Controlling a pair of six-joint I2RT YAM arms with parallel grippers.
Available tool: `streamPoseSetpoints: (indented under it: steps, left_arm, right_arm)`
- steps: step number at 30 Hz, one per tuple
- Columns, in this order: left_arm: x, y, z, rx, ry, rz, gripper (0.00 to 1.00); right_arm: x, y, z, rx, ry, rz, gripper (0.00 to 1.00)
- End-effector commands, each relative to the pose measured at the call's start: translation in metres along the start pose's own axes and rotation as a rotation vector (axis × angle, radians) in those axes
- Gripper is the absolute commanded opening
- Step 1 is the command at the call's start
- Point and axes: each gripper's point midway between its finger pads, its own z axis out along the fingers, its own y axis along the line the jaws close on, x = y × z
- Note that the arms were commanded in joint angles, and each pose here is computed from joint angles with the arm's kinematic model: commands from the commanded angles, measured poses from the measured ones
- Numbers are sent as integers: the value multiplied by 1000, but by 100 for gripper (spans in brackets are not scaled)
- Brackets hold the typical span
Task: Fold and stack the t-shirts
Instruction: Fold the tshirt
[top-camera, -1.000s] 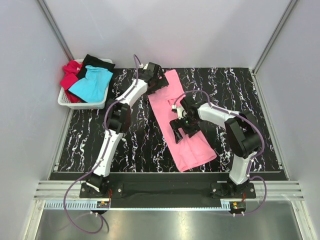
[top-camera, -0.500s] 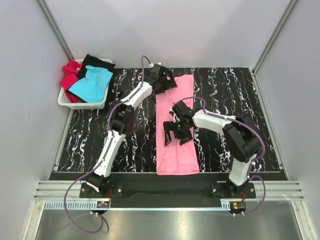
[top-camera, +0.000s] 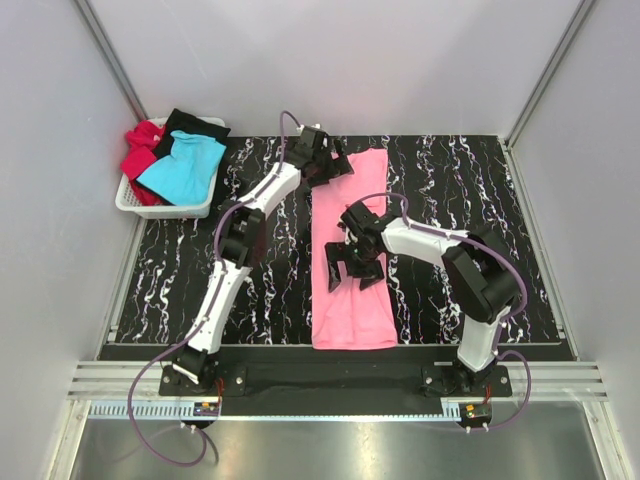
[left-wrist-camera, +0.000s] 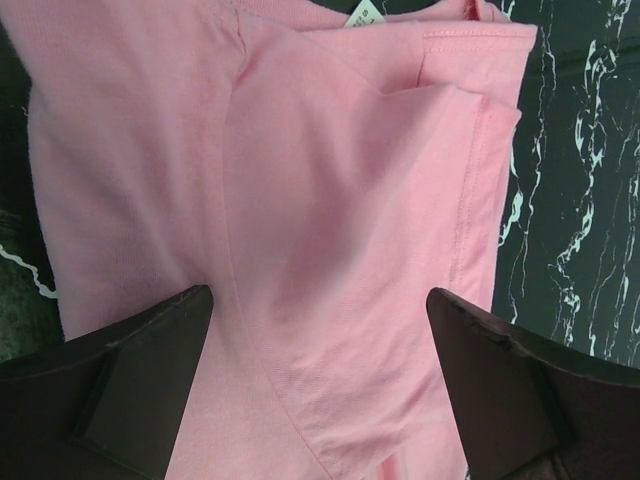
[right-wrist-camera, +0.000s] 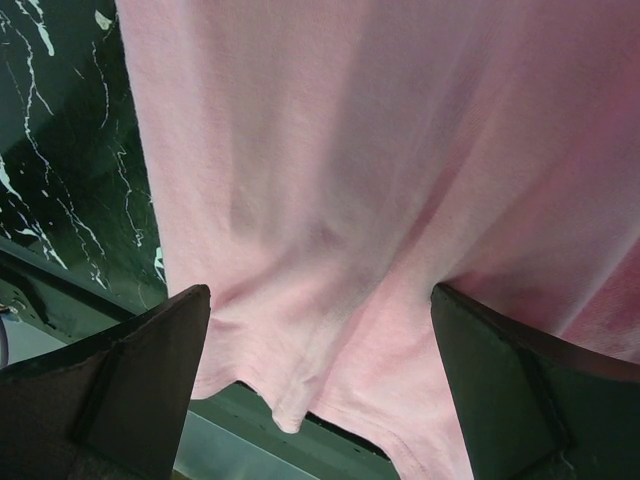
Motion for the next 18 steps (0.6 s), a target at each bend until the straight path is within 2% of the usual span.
streamPoseSetpoints:
  steps: [1,3,5,6,7,9,10,11,15,16,17,18]
  left_arm:
    - [3,6,11,53,28,11,99]
    - [-17,-18,-8,122,-6,26,99]
    - [-41,-41,-31,169,-65,61,99]
    - [-64,-62,-59,205,-122,99,99]
    - [-79,-76,-78,230,-165,121,99]
    - [-102,-89,-110,256,-223,149,99]
    - [-118,-105,-145,290,-270,163,99]
    - [-125,-108,-160,306,-284,170,99]
    - [-126,-114,-226,306,-308,220,99]
    - [-111,-99,-222,271,-264,217,99]
    - [-112,-107,-253,289,-286,241,99]
    - [-100,-101,-257,275,-250,242,99]
  right_arm:
    - [-10,-5,-3,67,-29,-31,100]
    - [-22,1,-21,74,-81,-46,100]
    - [-50,18,-54,64,-200,-93,100]
    - [-56,22,-68,74,-229,-104,100]
    - [-77,37,-97,60,-315,-129,100]
    - [-92,42,-127,96,-390,-152,100]
    - [-105,55,-155,73,-467,-195,100]
    - [-109,62,-168,56,-501,-228,100]
    - [-132,65,-227,95,-724,-242,100]
    - [-129,58,-240,110,-775,-211,100]
    - [-134,45,-250,164,-835,-158,100]
    - [-139,32,-261,199,-894,-91,100]
